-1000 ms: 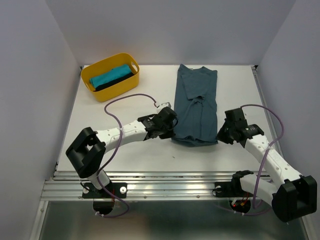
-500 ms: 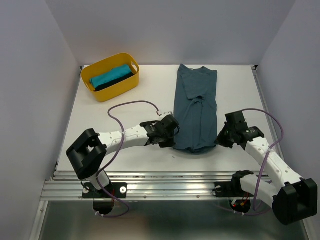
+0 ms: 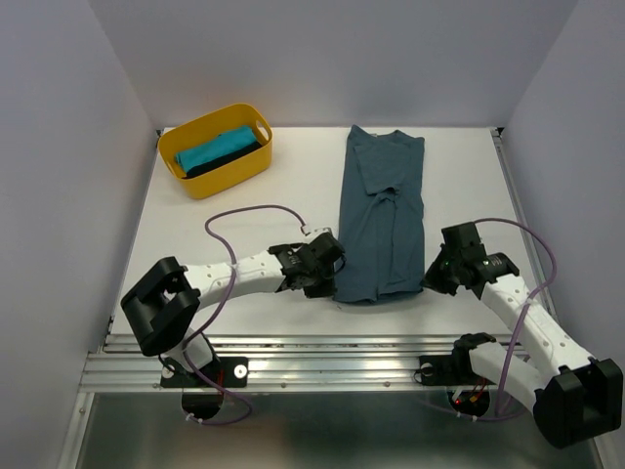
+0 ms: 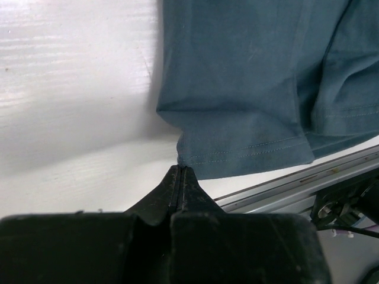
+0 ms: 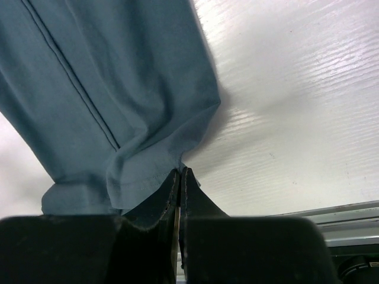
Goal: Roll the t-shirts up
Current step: Roll the T-shirt to the center of the board.
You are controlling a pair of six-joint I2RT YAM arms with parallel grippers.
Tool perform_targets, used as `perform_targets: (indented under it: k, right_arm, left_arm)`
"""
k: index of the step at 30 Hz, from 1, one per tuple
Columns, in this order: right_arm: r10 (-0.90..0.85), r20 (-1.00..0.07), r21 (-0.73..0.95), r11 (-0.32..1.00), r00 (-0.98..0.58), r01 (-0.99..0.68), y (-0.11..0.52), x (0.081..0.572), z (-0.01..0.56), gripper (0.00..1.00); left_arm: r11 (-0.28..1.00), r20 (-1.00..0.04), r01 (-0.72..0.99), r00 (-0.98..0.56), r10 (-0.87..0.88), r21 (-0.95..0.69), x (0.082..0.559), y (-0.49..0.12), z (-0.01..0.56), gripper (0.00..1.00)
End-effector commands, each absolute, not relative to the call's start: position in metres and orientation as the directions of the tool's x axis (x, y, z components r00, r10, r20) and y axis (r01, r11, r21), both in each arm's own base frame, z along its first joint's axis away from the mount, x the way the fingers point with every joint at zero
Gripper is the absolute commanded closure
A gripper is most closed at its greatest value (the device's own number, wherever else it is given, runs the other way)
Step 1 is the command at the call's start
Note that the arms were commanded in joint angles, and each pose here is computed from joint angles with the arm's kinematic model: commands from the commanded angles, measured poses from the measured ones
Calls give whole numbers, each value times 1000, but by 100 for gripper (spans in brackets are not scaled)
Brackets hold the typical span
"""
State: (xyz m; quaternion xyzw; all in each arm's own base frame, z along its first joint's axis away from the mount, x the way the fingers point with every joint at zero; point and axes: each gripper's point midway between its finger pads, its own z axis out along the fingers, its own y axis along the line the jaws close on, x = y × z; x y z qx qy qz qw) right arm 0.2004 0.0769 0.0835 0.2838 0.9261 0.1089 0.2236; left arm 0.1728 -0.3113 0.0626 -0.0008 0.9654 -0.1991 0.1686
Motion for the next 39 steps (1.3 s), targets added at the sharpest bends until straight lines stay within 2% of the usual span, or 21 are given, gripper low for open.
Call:
perform_targets:
  k: [1, 11, 28, 39]
  right_arm:
    - [576, -349, 334, 813, -739, 477, 78, 195, 83, 99]
    - [562, -348, 348, 820, -750, 453, 80, 192, 85, 99]
    - [561, -426, 296, 828, -710, 476, 69, 219, 100, 99]
    - [559, -436, 278, 829, -706, 485, 68, 232, 94, 99]
  left_arm:
    - [922, -309, 59, -949, -67, -382, 160, -301, 60, 100]
    - [907, -311, 71, -948, -69, -415, 162, -317, 69, 100]
    - [909, -383, 83, -919, -88, -409, 213, -339, 103, 100]
    - [906, -369, 62, -923, -107, -418, 229, -333, 89, 100]
